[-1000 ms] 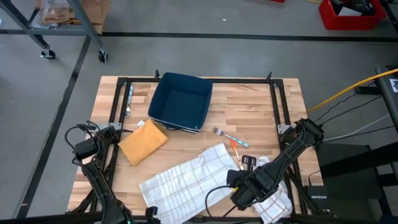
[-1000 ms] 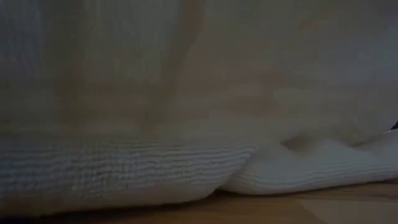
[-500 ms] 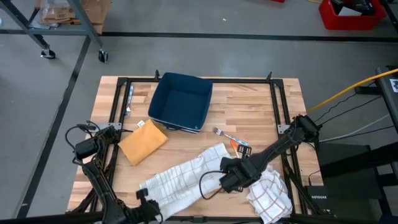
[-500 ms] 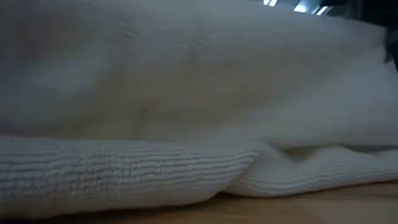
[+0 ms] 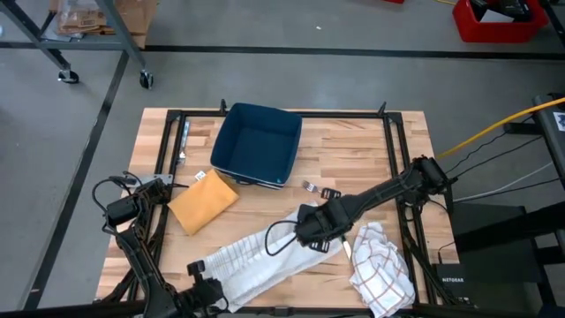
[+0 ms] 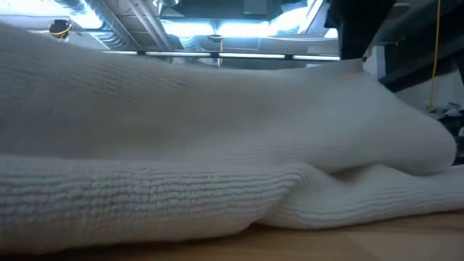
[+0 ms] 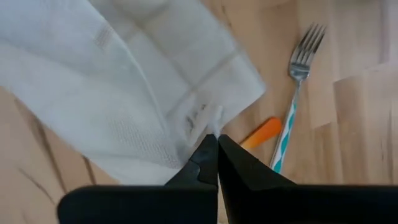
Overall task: Fold towel
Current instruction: Fold the top white patterned towel
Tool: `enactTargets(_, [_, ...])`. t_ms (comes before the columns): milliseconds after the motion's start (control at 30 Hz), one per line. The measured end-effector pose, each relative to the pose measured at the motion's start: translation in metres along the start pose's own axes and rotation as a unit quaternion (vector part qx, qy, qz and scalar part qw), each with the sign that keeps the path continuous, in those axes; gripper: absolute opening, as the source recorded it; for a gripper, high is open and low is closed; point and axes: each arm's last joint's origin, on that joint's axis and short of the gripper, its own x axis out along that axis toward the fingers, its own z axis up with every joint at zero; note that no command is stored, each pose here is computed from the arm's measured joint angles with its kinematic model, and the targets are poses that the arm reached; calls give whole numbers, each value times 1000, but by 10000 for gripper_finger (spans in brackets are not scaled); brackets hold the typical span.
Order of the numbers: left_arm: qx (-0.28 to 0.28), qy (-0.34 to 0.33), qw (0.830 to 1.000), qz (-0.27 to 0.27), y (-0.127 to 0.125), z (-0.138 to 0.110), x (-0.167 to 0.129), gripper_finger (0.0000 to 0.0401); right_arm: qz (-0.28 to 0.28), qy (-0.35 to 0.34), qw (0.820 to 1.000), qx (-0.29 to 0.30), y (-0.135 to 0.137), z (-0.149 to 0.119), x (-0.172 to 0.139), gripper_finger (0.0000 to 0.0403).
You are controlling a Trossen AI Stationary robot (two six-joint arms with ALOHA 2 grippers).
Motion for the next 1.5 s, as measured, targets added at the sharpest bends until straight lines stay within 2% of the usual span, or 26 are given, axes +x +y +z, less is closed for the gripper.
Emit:
enactTargets(167, [9,3,1000,17,4,-1,0,3,-3,1,1000,7,-8,6,2,8])
enactTargets(367, [54,10,997,48,11,1,1,3,-23,1,1000,-9,-8,8,8,28])
enactTargets(533, [58,22,993,102,23,1,1,4,-45,4,999,-12,-6,7,18,70])
enactTargets(667, [65,29,991,118,27,1,0,4,-53,14,998,-15,-6,5,28,113])
enactTargets(833, [73,34,989,123,28,1,0,4,-36,16,999,-11,-3,5,32,145])
enactTargets(1033, [80,35,989,123,28,1,0,6,-8,4,1000,-4,1,9,32,149])
enactTargets(1133, [81,40,988,124,28,2,1,27,-2,-3,1000,-3,2,10,32,149])
enactTargets(1333, [77,52,986,137,32,3,8,114,1,-8,1000,-1,3,11,32,150])
enactTargets(1500, [69,115,974,184,45,-7,16,154,8,-3,1000,-2,3,11,32,150])
